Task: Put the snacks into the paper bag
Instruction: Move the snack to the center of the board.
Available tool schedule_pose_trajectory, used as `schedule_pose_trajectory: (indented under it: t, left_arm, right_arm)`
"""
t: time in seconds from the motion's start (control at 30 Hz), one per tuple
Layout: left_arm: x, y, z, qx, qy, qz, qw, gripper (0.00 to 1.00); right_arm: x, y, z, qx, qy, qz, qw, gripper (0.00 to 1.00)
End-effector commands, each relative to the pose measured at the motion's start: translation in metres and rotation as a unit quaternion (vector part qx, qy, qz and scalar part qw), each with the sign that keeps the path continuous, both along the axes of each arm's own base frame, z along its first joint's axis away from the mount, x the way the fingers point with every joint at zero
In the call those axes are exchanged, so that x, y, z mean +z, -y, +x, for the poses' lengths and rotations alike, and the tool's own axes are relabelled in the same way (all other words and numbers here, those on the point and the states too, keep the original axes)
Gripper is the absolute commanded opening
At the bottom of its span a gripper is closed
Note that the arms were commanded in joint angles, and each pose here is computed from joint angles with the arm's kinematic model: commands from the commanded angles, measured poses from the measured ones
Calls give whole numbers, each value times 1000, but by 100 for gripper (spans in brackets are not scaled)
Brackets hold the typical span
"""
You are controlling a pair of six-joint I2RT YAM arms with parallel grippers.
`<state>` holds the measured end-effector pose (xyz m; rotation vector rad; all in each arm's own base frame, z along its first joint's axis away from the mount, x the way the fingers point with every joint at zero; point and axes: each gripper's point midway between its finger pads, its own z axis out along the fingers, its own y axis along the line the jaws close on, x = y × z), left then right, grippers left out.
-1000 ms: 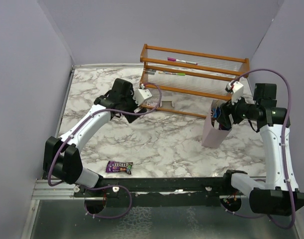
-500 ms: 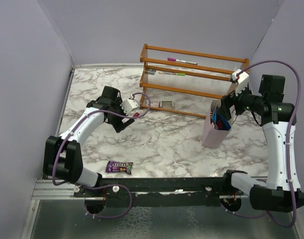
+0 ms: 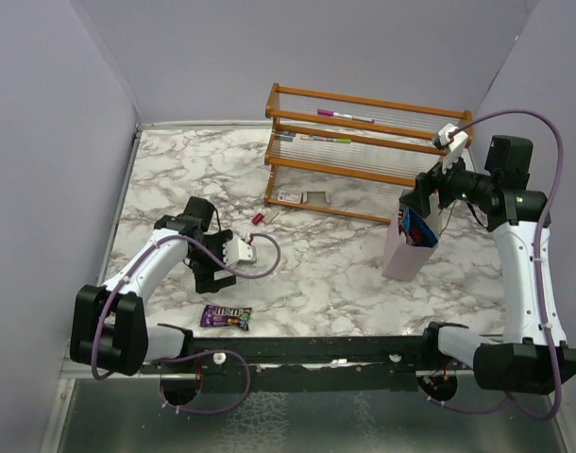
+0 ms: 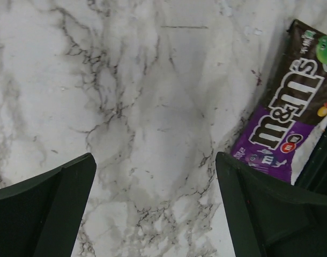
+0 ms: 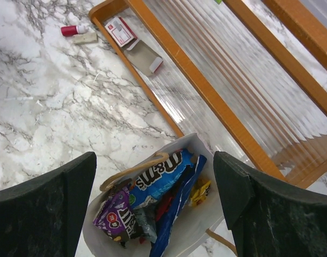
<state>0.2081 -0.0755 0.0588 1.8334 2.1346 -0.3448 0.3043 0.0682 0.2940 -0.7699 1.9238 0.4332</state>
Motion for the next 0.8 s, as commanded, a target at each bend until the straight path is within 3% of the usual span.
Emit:
schedule_pose_trajectory:
  t: [0.0, 0.43, 0.77]
  left_arm:
    - [-6, 8, -36, -78, -34, -29, 996, 95]
    - [-34, 18, -69, -159, -49, -14, 986, 82]
    - [-43, 42, -73, -139, -47, -52, 988, 65]
  right_arm:
    - [23, -8, -1, 18, 43, 12, 999, 90]
    - [21, -1, 7, 0, 33, 0, 999, 90]
    - [3, 10, 17, -27, 13, -17, 999, 89]
